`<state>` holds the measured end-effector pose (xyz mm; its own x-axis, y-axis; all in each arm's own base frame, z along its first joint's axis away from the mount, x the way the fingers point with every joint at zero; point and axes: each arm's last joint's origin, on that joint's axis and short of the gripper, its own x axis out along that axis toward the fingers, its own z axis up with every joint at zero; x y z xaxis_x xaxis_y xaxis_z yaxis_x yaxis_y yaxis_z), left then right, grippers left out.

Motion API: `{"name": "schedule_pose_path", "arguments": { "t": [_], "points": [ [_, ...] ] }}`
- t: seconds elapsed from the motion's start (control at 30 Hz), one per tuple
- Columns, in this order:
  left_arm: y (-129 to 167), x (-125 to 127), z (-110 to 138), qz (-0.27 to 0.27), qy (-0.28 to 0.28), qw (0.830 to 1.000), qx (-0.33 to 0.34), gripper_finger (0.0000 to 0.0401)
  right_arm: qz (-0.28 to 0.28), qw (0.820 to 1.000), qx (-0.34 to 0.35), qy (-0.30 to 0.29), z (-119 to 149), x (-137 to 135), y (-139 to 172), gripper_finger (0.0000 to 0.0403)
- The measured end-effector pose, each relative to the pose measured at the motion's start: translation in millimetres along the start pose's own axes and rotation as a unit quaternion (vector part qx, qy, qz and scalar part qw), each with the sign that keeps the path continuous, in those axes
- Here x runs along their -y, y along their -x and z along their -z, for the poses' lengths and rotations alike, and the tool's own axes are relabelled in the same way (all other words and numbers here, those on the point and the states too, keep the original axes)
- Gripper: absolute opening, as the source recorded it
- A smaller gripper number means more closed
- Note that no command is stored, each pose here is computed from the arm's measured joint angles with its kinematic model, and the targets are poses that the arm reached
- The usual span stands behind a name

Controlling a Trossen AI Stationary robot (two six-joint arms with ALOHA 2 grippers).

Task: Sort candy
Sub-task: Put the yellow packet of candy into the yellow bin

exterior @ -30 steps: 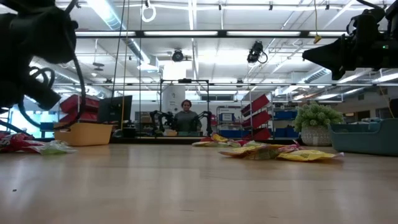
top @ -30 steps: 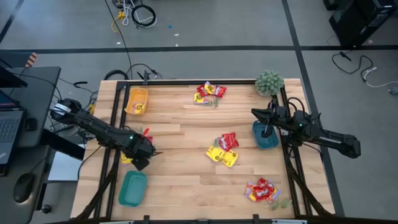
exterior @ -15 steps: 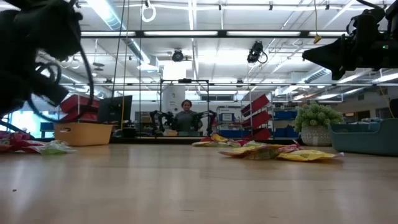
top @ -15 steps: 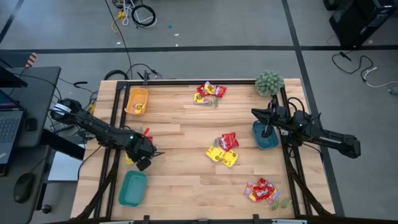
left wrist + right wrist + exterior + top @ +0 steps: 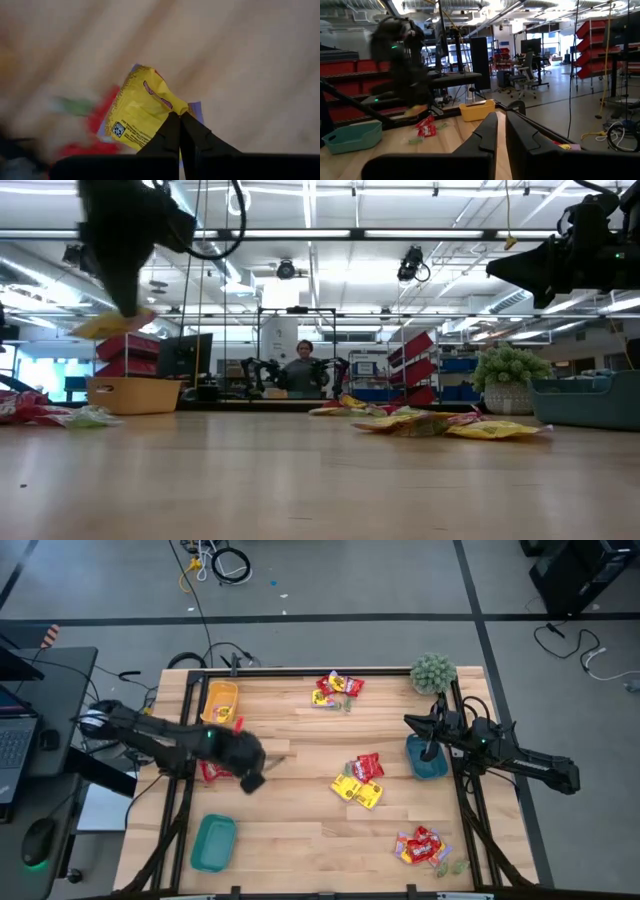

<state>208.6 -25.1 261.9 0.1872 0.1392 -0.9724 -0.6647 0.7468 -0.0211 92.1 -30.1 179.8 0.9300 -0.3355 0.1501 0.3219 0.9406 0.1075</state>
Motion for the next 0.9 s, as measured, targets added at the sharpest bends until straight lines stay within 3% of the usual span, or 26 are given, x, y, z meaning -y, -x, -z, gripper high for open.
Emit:
{"name": "schedule_pose_path", "arguments": {
  "t": [0.13, 0.27, 0.5, 0.7, 0.9],
  "points": [
    [3.2, -37.6, -27.0, -0.060, 0.039, 0.997, -0.008, 0.0000, -0.018, 1.000, -0.006, 0.000, 0.8, -1.0, -0.5, 0.0025],
    [-0.6, -78.8, -51.1, -0.077, 0.073, 0.994, -0.009, 0.0000, -0.018, 1.000, -0.013, -0.004, 2.0, -1.0, -1.5, 0.0025],
    [-5.8, -154.2, -68.4, -0.112, 0.160, 0.980, -0.035, 0.0000, -0.019, 1.000, -0.005, -0.003, 0.3, -1.3, -4.0, 0.0025],
    [-21.4, -201.4, -80.1, -0.104, 0.224, 0.968, -0.043, 0.0000, -0.019, 1.000, -0.001, -0.001, -0.7, -1.5, -6.0, 0.0025],
    [-54.1, -231.2, -94.7, -0.094, 0.256, 0.960, -0.064, 0.0000, -0.019, 1.000, 0.001, 0.000, -1.0, -1.5, -7.4, 0.0025]
  ]
}}
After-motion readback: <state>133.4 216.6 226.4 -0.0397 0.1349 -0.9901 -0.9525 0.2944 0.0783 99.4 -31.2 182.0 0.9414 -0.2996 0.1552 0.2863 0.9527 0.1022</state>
